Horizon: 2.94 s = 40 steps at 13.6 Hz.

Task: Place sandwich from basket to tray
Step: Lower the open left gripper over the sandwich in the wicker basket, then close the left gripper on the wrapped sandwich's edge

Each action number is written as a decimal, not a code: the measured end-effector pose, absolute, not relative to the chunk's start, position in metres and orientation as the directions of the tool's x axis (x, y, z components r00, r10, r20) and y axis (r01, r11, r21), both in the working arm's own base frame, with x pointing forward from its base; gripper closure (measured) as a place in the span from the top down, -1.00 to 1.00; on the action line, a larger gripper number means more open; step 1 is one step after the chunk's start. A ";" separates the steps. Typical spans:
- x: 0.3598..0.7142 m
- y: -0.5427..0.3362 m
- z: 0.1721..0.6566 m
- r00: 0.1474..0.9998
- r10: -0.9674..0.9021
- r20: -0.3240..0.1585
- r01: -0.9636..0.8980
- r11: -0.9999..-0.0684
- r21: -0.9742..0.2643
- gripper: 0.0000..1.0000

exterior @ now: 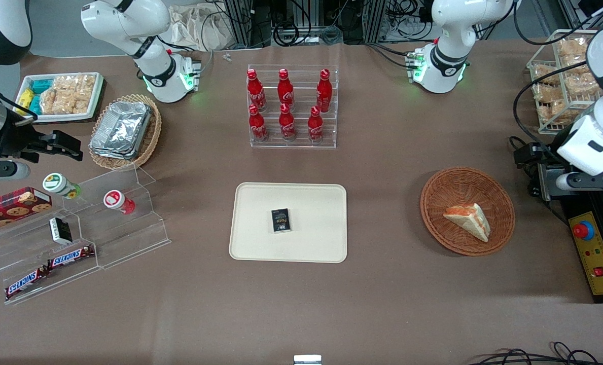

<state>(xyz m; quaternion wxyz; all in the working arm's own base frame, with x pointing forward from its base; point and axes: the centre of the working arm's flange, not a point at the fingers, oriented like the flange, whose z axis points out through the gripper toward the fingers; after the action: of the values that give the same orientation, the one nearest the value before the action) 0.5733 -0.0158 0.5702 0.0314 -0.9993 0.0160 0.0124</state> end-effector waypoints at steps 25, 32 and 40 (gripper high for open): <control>0.612 -0.016 0.318 0.604 0.796 -0.049 0.794 -0.606 -0.059 1.00; 0.596 -0.017 0.285 0.602 0.797 -0.043 0.796 -0.604 -0.041 1.00; 0.594 -0.016 0.259 0.604 0.796 -0.040 0.796 -0.605 -0.027 0.86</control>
<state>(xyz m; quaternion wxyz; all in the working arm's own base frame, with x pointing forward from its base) 0.5936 -0.0164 0.2587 0.0034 -0.8956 -0.4442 0.0239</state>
